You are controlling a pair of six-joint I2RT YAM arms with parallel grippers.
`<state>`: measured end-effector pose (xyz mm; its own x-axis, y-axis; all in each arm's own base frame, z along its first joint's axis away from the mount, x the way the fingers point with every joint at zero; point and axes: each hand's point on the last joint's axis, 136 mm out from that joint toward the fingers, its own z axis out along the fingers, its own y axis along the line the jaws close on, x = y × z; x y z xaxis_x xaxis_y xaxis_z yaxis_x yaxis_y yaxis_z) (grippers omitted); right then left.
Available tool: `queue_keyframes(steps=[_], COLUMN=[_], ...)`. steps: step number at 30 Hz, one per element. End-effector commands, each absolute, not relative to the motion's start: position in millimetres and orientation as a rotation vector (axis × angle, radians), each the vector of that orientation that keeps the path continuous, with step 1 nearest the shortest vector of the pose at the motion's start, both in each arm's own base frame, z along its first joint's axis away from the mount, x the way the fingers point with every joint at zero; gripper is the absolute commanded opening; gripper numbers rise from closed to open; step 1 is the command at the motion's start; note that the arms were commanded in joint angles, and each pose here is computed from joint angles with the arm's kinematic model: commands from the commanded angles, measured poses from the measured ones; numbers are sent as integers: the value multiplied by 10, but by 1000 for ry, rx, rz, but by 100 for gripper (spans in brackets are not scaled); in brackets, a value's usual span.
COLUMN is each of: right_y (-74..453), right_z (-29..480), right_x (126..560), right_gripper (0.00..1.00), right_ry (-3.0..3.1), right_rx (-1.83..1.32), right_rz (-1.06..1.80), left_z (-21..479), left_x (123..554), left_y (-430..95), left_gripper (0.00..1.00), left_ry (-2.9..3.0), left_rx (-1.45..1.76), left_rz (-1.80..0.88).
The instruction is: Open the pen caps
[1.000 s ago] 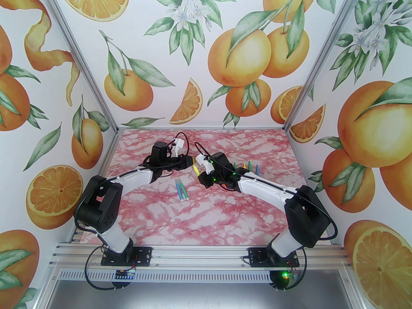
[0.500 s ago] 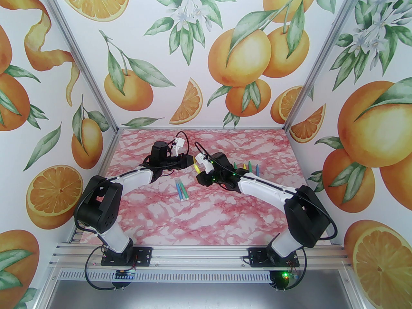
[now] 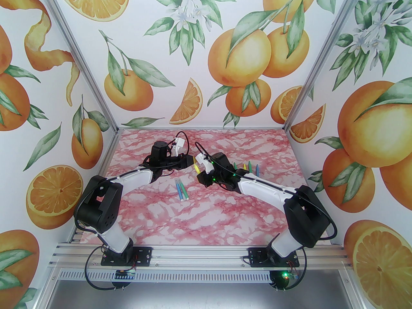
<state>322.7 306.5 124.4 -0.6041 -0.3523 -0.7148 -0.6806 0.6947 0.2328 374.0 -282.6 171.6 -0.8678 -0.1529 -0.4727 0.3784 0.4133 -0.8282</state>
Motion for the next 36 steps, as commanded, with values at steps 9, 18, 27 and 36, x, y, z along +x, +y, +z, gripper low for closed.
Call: queue_keyframes(steps=[9,18,27,36], right_y=[3002,2886,2693,2402], right_z=[1014,883,889,883], right_x=[2754,2540,2820,3238], right_gripper=[0,0,0,0], right_ry=[2295,2327,2346,2381], right_rx=[-955,-995,-863,-620], right_rz=[753,772,582,453], left_z=[1919,1922,1851,1703], left_x=[3959,4158,4131,3900], left_y=[-2680,-2487,-2245,-1634], left_gripper=[0,0,0,0], left_ry=[2148,2134,2245,2410], left_rx=[93,-41,28,103], left_rz=[-1351,-1294,-1012,-511])
